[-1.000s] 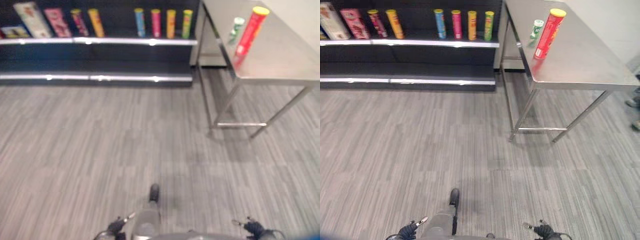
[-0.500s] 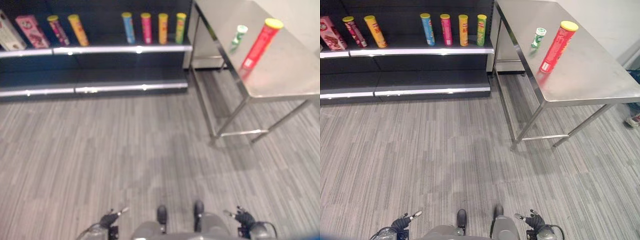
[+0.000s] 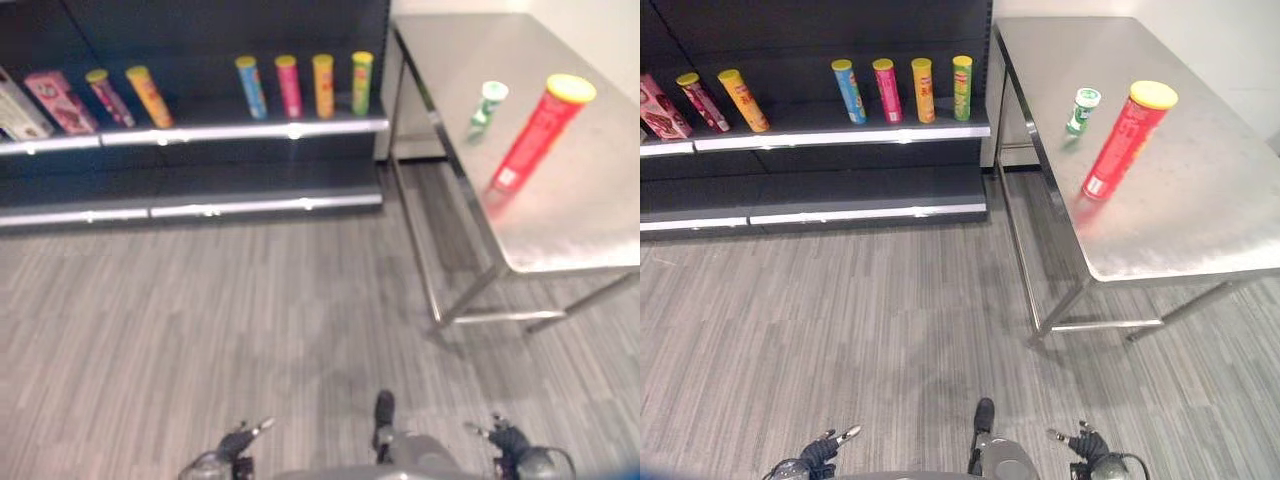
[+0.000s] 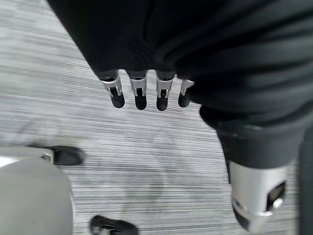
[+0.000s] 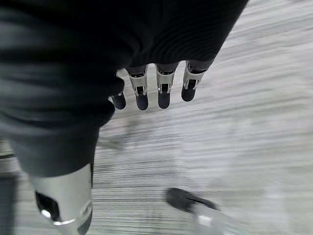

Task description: Put the goods on the table back onto the shelves and tidy them up.

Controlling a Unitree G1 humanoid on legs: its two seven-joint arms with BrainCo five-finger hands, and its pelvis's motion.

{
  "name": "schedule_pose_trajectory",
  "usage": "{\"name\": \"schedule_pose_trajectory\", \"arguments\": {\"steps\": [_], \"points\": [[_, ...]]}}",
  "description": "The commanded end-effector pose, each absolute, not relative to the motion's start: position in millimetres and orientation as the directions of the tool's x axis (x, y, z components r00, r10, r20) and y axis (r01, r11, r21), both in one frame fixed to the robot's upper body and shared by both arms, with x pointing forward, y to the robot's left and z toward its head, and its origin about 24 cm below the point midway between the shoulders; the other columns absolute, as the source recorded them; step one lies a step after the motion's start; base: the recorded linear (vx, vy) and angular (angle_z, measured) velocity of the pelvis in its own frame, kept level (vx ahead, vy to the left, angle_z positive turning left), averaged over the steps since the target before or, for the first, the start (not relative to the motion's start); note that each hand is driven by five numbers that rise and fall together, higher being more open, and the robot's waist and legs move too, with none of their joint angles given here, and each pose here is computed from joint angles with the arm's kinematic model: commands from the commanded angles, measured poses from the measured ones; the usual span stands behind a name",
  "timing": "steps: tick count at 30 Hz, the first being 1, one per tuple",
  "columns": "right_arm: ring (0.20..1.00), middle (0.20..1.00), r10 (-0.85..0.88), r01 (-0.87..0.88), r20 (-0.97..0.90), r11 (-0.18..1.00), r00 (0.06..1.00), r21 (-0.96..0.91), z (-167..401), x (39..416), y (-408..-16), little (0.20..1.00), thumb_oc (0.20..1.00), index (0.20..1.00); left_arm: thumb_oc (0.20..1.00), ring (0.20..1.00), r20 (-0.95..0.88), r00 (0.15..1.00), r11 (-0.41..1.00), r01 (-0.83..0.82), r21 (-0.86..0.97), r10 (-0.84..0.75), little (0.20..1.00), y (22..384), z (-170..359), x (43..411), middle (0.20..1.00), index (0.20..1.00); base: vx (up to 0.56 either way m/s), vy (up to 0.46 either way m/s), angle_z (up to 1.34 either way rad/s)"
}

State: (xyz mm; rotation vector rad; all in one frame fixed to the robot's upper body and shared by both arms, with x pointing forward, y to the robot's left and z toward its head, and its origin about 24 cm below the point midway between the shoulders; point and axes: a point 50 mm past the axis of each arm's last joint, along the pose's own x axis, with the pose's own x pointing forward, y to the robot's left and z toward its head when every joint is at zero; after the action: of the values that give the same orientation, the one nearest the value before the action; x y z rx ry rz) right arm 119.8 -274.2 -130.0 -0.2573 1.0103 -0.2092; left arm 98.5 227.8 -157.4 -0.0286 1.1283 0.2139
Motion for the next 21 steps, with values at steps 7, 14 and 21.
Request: {"name": "schedule_pose_trajectory", "arguments": {"steps": [7, 14, 21], "points": [[1.0, 1.0, -0.257, 0.004, -0.8, 0.953, 0.542, -0.304, -127.9, 133.3, -267.4, 1.0, 1.0, 1.0, 1.0, 1.0, -0.883, 0.432, 0.979, -0.164, 0.12, 0.18, 1.0, 236.0, -153.2, 104.5, 1.0, 1.0, 0.31, 0.064, -0.25], [1.0, 1.0, -0.247, 0.0, -0.777, 0.953, 0.579, -0.302, -124.2, 140.7, -264.6, 1.0, 1.0, 1.0, 1.0, 1.0, -0.901, 0.387, 0.974, -0.185, 0.132, 0.195, 1.0, 240.4, -157.5, 83.0, 1.0, 1.0, 0.38, 0.259, -0.76], [1.0, 1.0, -0.196, -0.003, -0.707, 0.963, 0.68, -0.27, -108.7, 176.2, -252.2, 1.0, 1.0, 1.0, 1.0, 1.0, -0.876, 0.407, 0.959, -0.222, 0.179, 0.257, 1.0, 263.0, -149.0, 93.7, 1.0, 1.0, 0.18, 0.271, -1.11]]}}
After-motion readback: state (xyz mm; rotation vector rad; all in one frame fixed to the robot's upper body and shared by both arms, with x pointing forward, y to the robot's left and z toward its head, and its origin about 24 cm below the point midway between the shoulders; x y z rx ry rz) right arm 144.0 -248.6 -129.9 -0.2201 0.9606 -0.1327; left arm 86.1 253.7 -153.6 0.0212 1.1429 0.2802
